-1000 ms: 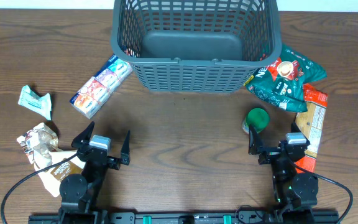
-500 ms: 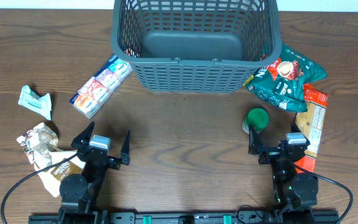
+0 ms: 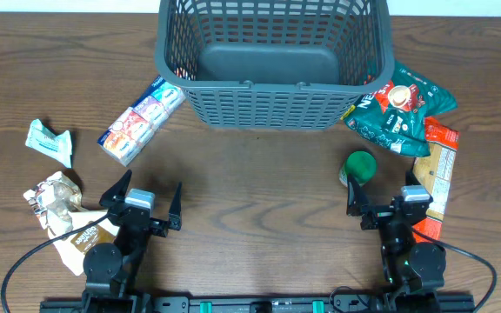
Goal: Pack container
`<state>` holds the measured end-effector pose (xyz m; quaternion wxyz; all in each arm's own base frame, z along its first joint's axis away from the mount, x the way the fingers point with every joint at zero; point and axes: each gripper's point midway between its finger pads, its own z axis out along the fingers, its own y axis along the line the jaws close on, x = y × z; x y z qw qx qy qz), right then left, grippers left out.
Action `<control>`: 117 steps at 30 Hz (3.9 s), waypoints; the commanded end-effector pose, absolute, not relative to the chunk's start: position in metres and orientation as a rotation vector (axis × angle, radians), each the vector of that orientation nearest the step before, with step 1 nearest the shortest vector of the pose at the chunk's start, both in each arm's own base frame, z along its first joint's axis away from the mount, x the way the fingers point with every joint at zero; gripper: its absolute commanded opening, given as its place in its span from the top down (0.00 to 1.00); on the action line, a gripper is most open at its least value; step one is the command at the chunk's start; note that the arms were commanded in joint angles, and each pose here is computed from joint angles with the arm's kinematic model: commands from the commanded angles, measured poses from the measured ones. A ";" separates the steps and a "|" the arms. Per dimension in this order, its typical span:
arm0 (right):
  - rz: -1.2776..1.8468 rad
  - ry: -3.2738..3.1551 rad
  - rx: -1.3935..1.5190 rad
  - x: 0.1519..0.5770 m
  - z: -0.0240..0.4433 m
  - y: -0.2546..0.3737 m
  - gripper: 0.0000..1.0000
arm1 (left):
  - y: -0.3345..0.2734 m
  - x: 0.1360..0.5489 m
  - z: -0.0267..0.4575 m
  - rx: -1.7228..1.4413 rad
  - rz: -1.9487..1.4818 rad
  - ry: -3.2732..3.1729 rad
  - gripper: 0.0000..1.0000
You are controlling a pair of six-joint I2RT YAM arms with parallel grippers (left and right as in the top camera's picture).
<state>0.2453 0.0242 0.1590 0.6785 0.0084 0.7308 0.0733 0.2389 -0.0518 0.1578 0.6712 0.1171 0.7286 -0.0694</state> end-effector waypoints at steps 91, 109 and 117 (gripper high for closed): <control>-0.043 2.886 0.764 0.267 -0.045 -0.129 0.34 | -0.037 0.243 0.129 0.005 -0.253 1.806 0.01; 0.118 2.893 0.853 0.258 -0.025 -0.107 0.99 | -0.037 0.243 0.129 0.005 -0.253 1.807 0.02; 0.128 2.729 0.958 0.257 0.044 -0.102 0.99 | -0.038 0.243 0.129 0.006 -0.253 1.807 0.02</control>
